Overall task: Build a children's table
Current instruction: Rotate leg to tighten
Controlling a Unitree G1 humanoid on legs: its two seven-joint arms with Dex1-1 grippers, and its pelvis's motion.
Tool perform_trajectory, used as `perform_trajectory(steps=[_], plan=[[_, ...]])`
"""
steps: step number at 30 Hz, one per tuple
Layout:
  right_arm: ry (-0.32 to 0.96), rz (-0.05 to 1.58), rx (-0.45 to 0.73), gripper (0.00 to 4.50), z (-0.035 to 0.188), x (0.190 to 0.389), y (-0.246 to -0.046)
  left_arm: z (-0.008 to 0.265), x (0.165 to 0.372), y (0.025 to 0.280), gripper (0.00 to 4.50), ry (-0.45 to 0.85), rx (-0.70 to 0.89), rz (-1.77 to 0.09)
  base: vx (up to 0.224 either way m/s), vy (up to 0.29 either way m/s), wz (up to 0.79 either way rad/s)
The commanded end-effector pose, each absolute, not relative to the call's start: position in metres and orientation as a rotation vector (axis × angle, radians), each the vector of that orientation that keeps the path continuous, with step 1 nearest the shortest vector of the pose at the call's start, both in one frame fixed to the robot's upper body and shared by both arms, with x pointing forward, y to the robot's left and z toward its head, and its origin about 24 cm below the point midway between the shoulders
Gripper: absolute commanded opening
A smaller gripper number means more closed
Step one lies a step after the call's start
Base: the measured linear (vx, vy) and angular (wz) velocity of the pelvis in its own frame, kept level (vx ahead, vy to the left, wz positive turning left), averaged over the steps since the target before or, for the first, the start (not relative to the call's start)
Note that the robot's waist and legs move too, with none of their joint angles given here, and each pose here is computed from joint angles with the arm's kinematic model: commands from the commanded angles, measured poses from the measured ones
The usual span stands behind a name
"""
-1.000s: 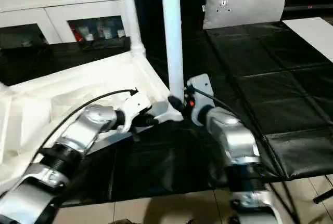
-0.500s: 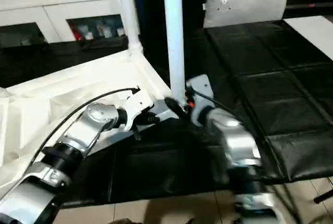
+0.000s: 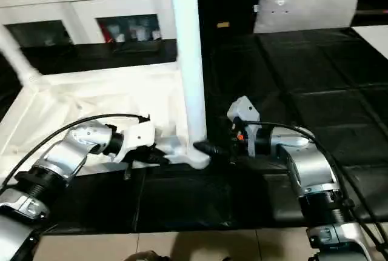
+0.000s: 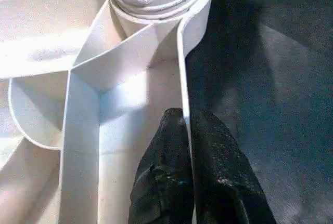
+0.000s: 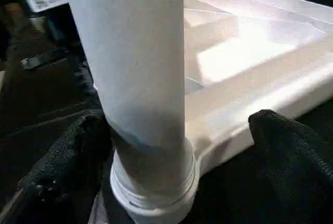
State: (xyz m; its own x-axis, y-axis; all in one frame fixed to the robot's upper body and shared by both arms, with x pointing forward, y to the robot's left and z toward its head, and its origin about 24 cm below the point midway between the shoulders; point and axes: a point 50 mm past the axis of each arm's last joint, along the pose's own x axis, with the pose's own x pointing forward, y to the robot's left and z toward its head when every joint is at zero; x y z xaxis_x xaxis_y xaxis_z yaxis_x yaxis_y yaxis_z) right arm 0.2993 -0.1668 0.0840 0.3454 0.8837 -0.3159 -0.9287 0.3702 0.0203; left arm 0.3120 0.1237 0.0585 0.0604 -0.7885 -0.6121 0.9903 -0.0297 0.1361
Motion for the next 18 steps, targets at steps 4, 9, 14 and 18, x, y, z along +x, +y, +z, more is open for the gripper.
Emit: perform_trajectory(steps=[4,9,14,18], plan=[[0.322,1.314,-0.150,4.11,0.087,0.295,-0.167,0.067,0.307,0.125,0.00,0.375,0.711,-1.614,0.000,0.000,0.00],[0.334,1.395,-0.127,3.74,0.085,0.293,-0.164,0.066,0.300,0.127,0.00,0.399,0.723,-1.701,0.000,0.000,0.00],[0.346,1.432,-0.119,3.32,0.081,0.289,-0.159,0.066,0.300,0.125,0.00,0.384,0.718,-1.696,0.000,0.000,0.00],[0.350,1.448,-0.114,2.95,0.078,0.288,-0.156,0.066,0.301,0.125,0.00,0.384,0.712,-1.692,0.000,0.000,0.00]])
